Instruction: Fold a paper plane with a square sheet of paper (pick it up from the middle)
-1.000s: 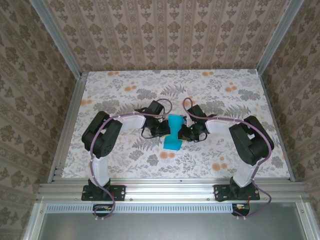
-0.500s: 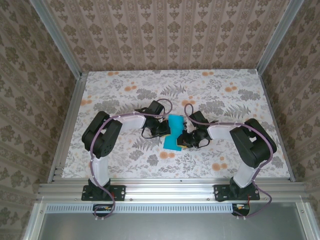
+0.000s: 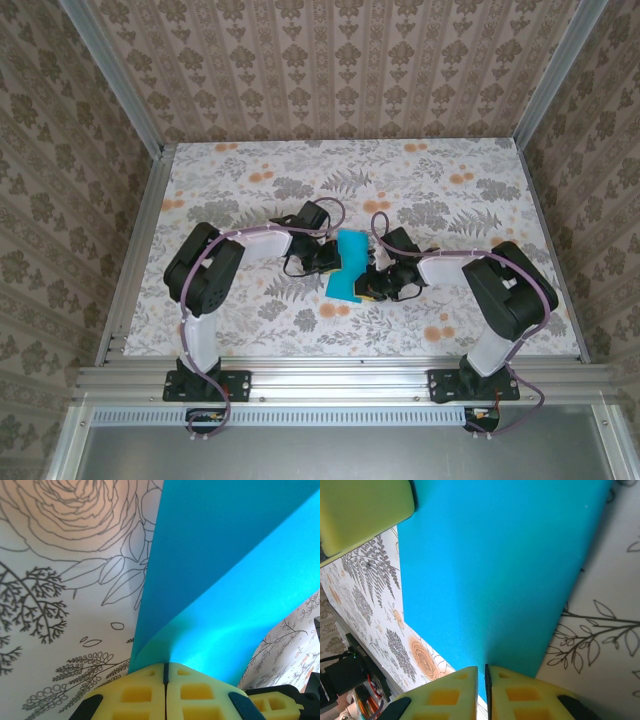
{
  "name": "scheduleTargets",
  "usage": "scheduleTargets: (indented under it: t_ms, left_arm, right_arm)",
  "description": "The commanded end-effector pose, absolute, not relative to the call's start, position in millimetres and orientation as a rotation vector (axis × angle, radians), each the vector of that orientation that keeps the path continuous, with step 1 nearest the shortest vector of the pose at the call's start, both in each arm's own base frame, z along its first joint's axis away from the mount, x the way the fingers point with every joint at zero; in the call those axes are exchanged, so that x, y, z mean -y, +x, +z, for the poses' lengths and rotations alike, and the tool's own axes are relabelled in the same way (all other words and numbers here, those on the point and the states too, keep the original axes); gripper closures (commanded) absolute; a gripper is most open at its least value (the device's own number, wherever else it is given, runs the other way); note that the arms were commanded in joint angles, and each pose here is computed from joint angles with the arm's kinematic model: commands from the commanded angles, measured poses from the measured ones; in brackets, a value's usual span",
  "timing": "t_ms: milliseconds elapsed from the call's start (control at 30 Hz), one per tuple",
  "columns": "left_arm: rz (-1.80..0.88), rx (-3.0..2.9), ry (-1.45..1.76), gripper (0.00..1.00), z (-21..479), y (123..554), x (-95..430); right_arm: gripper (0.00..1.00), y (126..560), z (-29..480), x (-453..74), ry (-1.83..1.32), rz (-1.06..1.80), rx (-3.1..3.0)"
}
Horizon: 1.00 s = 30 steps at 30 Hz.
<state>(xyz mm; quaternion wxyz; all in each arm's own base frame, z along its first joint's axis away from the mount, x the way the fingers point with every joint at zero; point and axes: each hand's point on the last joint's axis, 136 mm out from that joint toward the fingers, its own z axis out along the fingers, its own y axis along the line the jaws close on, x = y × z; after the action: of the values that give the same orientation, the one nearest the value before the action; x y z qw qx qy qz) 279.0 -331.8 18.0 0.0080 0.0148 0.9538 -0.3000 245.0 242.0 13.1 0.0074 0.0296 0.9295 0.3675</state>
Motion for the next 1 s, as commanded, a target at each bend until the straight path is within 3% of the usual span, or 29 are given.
scheduleTargets:
  t_ms: [0, 100, 367, 600, 967]
  left_arm:
    - [-0.685, -3.148, -0.005, 0.92, -29, 253, 303]
    - [-0.687, -3.146, -0.005, 0.92, -28, 254, 303]
    - [-0.689, -3.143, 0.004, 0.93, -27, 255, 304]
    - [-0.688, -3.144, 0.015, 0.93, -26, 254, 304]
    - [-0.673, -3.157, 0.042, 0.93, -25, 251, 302]
  right_arm:
    - [0.85, 231, 17, -238, 0.076, 1.112, -2.959]
    - [0.84, 237, 32, -242, 0.034, 1.138, -2.912]
    - [0.85, 228, 4, -234, 0.095, 1.063, -3.005]
    - [0.82, 293, 55, -228, 0.129, 1.024, -2.768]
    - [0.81, 348, 33, -236, 0.173, 1.112, -2.733]
